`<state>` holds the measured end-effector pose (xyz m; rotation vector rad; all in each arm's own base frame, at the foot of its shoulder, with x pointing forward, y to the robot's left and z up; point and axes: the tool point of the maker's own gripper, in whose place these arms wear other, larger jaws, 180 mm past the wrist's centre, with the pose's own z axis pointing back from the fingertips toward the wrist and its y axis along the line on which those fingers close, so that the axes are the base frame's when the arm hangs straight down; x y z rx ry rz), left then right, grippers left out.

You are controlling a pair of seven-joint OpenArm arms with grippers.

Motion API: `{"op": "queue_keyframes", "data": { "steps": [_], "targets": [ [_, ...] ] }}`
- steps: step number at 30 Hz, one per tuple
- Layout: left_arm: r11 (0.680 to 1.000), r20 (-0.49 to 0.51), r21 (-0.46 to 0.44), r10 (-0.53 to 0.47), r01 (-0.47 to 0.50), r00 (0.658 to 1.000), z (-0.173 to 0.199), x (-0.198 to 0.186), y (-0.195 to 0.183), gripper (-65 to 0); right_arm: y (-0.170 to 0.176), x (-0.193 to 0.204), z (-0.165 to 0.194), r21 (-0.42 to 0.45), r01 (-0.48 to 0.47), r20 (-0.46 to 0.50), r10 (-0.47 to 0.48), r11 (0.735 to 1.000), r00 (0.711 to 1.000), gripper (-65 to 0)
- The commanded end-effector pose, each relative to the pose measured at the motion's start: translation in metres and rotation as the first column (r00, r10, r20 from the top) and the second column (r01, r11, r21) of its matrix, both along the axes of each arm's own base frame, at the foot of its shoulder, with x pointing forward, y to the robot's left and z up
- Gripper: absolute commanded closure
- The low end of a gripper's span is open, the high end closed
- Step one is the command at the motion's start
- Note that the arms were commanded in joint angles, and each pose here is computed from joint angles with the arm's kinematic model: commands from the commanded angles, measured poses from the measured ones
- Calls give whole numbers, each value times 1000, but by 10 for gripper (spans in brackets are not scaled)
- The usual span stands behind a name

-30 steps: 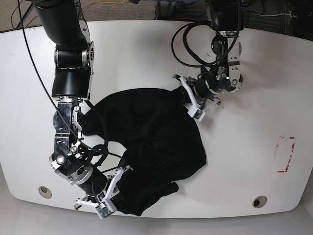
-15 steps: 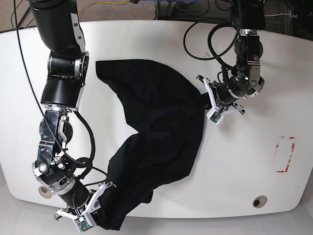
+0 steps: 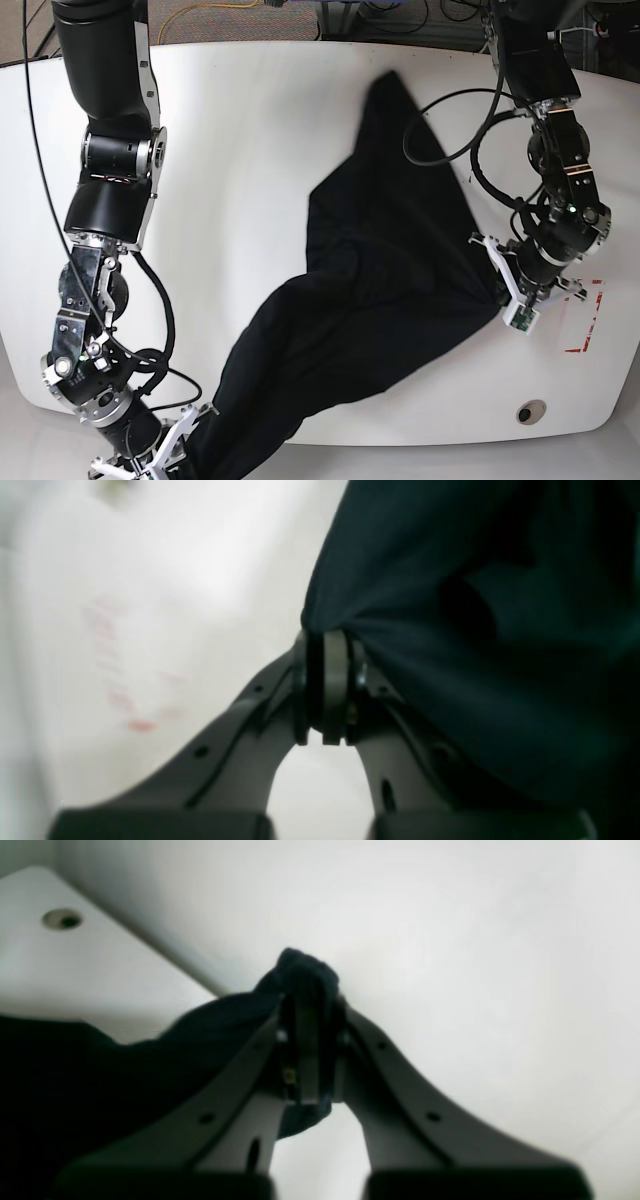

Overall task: Layout the t-shirt on the table in an organized manner, then fold the t-shirt properly
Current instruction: 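Lift the crumpled shirt with both grippers and pull its ends apart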

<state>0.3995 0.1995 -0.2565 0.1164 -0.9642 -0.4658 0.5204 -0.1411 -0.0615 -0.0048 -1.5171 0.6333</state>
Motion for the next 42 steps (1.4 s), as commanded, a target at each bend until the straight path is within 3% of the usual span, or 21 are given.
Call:
{"op": "queue_keyframes", "data": {
  "steps": [1,8,17,28,31,42],
  "targets": [
    [1000,96,18,21,-23,995,41,16,11,-15,-3,6,43,27,-1,87,-2,1000,996,0],
    [997,208,34,66,-75,976,100,31,24,-15,-29,14,68,0,54,82,-53,999,995,0],
    [988,339,70,104,-136,935,177,43,42,-15,-37,17,116,4,69,151,-69,998,986,0],
    [969,520,20,200,-246,830,282,38,80,-15,-71,14,164,-2,128,208,-124,992,970,0],
    [969,547,11,202,-248,812,296,37,81,-17,-76,14,164,-20,131,205,-124,991,971,0],
    [965,534,13,213,-260,818,295,35,83,-17,-90,8,147,-66,178,155,-166,982,974,0]
  ]
}}
